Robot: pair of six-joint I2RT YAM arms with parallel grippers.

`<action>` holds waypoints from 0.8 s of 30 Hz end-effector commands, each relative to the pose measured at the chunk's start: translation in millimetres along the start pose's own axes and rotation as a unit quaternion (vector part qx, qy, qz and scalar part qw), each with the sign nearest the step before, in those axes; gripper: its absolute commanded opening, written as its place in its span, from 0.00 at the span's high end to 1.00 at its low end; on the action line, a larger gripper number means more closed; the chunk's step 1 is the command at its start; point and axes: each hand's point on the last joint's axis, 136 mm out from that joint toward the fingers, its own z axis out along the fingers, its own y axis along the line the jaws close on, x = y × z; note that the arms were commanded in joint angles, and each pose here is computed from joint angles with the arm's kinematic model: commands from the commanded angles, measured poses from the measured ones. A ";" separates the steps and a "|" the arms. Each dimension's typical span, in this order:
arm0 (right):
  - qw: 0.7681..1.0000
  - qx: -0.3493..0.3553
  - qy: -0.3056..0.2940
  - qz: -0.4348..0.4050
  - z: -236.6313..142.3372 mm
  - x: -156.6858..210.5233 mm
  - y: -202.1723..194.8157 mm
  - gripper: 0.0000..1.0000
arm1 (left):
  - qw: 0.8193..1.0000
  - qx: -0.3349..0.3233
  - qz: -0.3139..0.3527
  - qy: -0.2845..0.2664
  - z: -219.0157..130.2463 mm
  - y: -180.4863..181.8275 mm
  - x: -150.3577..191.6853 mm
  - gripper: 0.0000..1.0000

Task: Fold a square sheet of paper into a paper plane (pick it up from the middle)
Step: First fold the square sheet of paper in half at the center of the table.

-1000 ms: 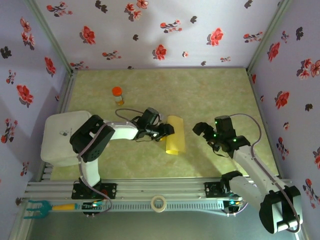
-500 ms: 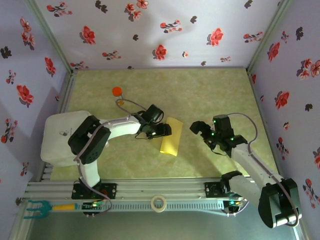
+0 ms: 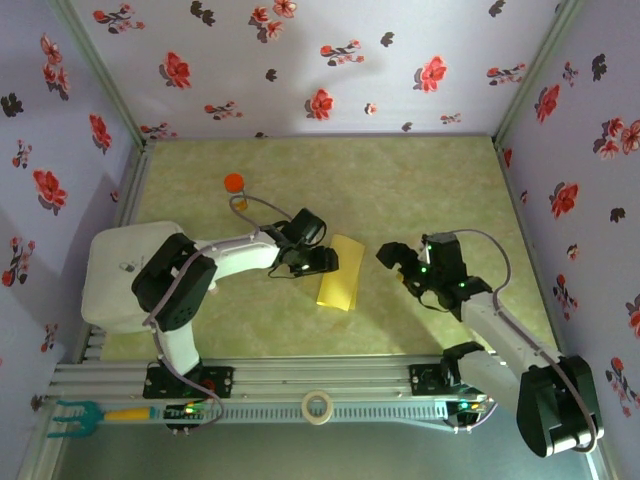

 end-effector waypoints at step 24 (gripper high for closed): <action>0.999 0.010 0.042 -0.009 24.0 19.0 6.1 0.11 | 0.999 0.003 -0.053 0.012 6.9 -4.1 25.5 0.42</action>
